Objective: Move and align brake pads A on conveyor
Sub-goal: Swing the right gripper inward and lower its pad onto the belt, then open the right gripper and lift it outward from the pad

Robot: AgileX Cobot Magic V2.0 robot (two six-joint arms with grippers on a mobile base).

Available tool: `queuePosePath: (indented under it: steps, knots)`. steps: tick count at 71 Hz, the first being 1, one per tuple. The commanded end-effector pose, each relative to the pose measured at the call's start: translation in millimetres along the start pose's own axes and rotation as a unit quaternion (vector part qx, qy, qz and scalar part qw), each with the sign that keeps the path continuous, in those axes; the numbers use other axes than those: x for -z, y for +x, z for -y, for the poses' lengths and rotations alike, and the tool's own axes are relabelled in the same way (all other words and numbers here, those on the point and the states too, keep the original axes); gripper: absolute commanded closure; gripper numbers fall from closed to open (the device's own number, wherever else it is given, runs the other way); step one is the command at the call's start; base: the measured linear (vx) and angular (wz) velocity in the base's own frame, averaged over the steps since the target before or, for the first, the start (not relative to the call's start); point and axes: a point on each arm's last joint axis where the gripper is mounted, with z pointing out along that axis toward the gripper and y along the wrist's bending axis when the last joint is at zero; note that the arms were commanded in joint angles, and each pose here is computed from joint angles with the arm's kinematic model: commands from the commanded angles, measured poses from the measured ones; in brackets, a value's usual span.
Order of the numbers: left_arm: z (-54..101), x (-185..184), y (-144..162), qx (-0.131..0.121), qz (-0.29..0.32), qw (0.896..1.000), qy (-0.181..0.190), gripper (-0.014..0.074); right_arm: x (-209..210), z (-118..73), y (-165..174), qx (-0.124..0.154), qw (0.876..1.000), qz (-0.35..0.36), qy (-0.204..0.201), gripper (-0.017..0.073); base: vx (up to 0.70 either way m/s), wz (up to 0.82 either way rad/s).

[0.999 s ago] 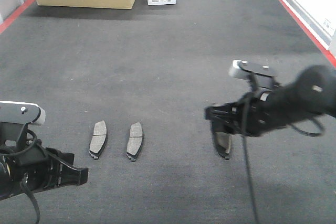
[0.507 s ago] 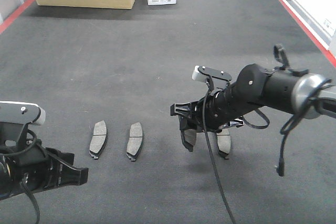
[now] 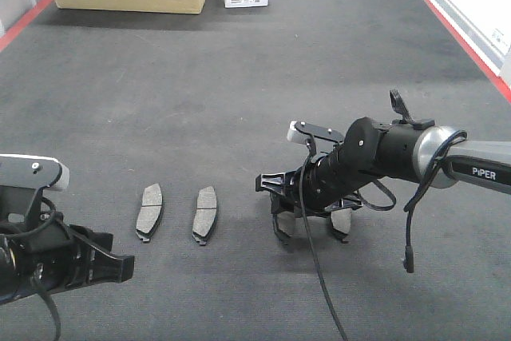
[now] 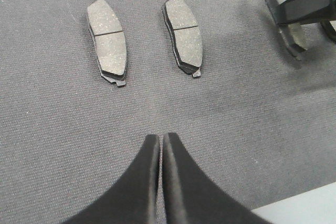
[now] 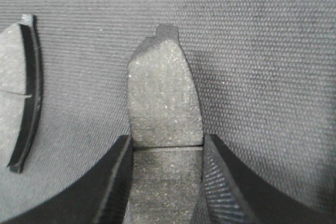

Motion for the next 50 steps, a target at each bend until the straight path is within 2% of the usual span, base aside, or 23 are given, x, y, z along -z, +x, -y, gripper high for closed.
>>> queuePosePath:
  steps: [1,19,36,46,50]
  knots:
    - [6.1,8.4,-11.4,-0.002,0.044,0.999,0.023,0.06,24.6,-12.1,-18.8,0.002,0.998,0.064,-0.022,0.0305,0.0,0.0]
    - [6.1,8.4,-11.4,-0.002,0.044,0.999,0.023,0.06,24.5,-12.1,-20.5,0.001,0.997,0.074,-0.022,0.0183,0.0,0.0]
    - [6.1,8.4,-11.4,-0.002,0.044,0.999,0.023,0.06,34.1,-15.5,-21.2,0.004,0.997,0.078,-0.027,0.0161,0.0,0.0]
    - [6.1,8.4,-11.4,-0.002,0.044,0.999,0.023,0.06,66.3,-25.0,-23.8,0.03,0.994,0.1,-0.039,0.0191,0.0,0.0]
    - [6.1,8.4,-11.4,-0.002,0.044,0.999,0.023,0.06,83.8,-28.8,-24.0,0.049,0.992,0.112,-0.037,0.0223,0.0,0.0]
